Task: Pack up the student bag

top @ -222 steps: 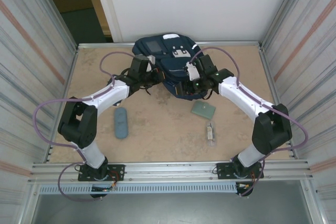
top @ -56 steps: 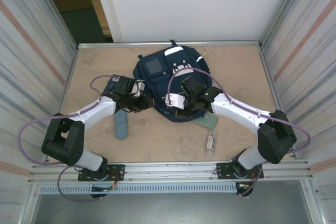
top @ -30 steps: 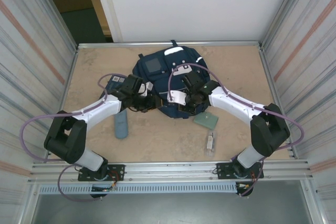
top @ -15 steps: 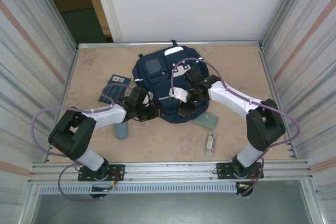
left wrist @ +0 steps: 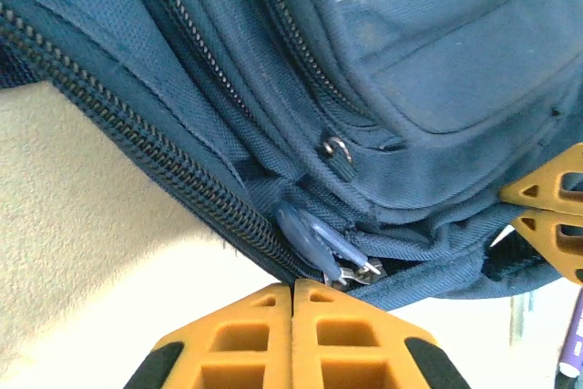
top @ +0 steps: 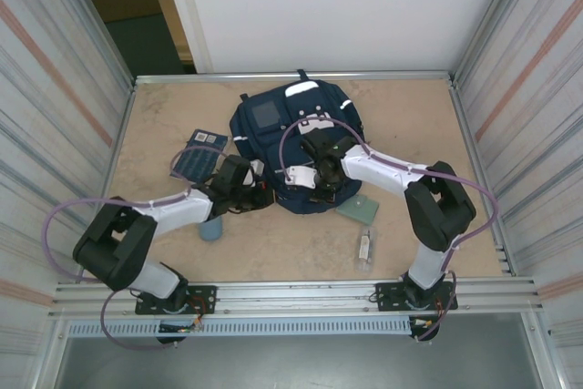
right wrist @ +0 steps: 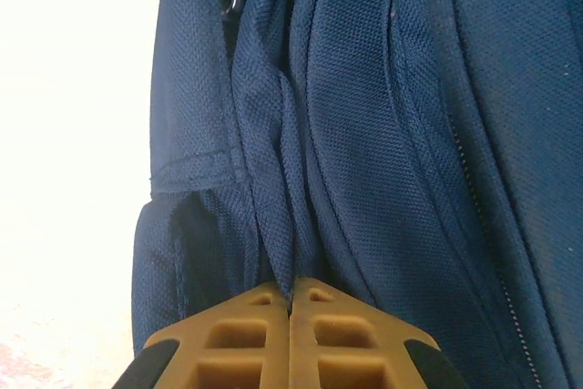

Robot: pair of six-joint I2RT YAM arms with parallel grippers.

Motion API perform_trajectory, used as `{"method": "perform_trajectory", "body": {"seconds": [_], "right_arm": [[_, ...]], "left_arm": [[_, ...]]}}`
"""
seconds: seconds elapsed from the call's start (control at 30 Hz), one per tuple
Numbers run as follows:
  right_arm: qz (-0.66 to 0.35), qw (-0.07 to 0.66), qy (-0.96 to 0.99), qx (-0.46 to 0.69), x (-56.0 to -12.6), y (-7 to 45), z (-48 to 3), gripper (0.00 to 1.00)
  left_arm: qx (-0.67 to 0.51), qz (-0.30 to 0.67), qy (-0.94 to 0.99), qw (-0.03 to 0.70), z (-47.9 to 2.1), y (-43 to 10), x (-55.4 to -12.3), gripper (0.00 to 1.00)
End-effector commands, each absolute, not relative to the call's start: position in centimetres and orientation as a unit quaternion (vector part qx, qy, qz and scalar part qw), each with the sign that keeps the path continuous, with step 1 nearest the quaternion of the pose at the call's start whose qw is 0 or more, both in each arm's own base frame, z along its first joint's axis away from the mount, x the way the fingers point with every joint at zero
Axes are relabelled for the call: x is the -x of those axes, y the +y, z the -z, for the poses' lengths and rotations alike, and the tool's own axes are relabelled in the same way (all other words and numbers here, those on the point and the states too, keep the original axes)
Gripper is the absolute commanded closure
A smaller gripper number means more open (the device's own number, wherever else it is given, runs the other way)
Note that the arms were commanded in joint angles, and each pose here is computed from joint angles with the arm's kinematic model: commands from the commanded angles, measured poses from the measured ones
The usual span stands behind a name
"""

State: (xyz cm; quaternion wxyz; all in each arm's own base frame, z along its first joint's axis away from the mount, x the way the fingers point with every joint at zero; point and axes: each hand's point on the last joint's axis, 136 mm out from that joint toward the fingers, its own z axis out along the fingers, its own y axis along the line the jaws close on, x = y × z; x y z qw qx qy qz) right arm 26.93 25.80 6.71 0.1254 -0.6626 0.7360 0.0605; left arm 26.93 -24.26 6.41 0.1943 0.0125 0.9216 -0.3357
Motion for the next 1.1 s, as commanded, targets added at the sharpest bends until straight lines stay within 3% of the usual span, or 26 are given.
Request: {"method": "perform_trajectory", "body": {"seconds": [0.0, 0.17, 0.33, 0.57, 0.77, 1.07], "right_arm": [[-0.089, 0.149, 0.726, 0.666, -26.3, 25.7, -10.3, 1.0], [-0.159, 0.196, 0.731, 0.634, -27.0, 26.1, -15.0, 1.0], [-0.166, 0.181, 0.743, 0.623, -27.3, 26.5, -14.9, 1.0], [-0.233, 0.218, 0.73, 0.604, -26.8, 27.6, -17.8, 1.0], [-0.246, 0.252, 0.729, 0.587, -27.5, 26.4, -19.9, 1.0], [-0.212, 0.24, 0.722, 0.614, -26.7, 25.5, -18.1, 1.0]], "left_arm": [[-0.008, 0.347, 0.91, 0.227, -9.1, -22.8, -27.3, 0.98], [-0.043, 0.371, 0.895, 0.243, -10.6, -23.7, -27.3, 0.97], [-0.05, 0.406, 0.879, 0.244, -10.9, -26.2, -27.3, 0.75], [-0.009, 0.321, 0.918, 0.234, -5.2, -24.5, -27.8, 0.81], [-0.024, 0.279, 0.93, 0.239, -3.0, -23.4, -28.0, 0.79], [-0.063, 0.36, 0.882, 0.297, -10.3, -23.3, -27.7, 0.59]]}}
